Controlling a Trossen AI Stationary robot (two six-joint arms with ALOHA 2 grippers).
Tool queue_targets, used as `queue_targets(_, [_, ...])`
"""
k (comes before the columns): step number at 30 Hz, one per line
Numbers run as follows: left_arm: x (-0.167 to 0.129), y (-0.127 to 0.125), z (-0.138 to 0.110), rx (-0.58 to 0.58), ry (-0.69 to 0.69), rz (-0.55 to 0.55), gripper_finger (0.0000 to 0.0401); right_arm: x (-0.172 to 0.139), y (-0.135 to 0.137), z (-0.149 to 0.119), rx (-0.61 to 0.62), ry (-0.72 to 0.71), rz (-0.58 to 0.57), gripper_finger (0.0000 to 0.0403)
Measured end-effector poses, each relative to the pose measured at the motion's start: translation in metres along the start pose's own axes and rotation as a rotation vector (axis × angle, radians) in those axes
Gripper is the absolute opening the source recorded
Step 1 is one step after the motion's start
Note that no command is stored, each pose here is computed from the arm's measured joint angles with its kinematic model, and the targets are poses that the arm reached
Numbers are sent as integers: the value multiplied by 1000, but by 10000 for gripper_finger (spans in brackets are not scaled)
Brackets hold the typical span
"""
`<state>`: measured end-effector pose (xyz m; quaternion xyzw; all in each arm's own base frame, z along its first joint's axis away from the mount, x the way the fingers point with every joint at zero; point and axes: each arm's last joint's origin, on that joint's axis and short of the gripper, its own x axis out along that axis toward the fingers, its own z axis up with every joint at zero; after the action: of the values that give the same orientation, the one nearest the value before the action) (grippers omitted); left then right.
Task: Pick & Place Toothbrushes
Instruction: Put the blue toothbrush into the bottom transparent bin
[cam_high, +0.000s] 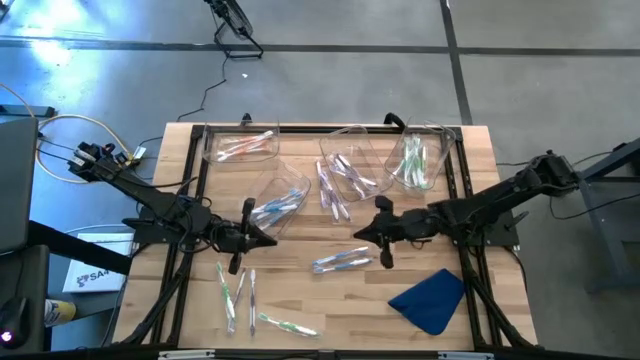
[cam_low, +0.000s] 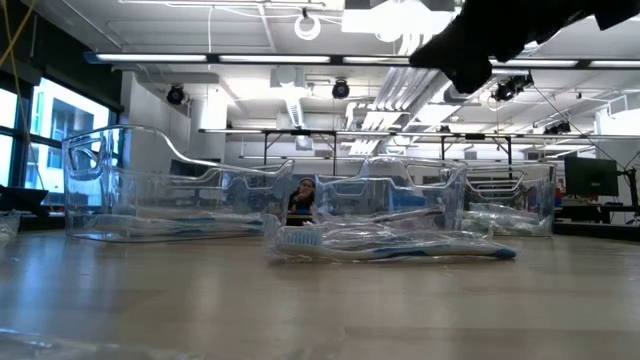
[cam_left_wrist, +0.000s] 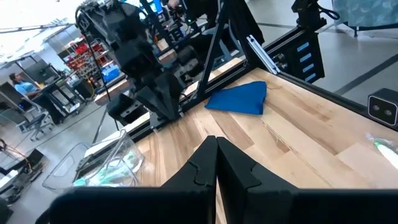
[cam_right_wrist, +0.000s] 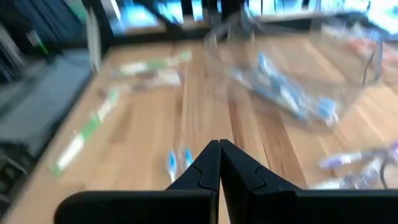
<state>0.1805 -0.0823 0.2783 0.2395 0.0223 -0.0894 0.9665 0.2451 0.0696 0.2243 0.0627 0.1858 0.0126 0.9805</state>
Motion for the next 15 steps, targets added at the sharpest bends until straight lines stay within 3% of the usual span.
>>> queue_targets(8, [0, 0, 0, 0, 2, 2, 0, 22, 4, -21, -43, 236, 39, 2])
queue_targets(15, [0, -1, -1, 4, 13, -4, 0, 40, 8, -45, 55, 357, 75, 2])
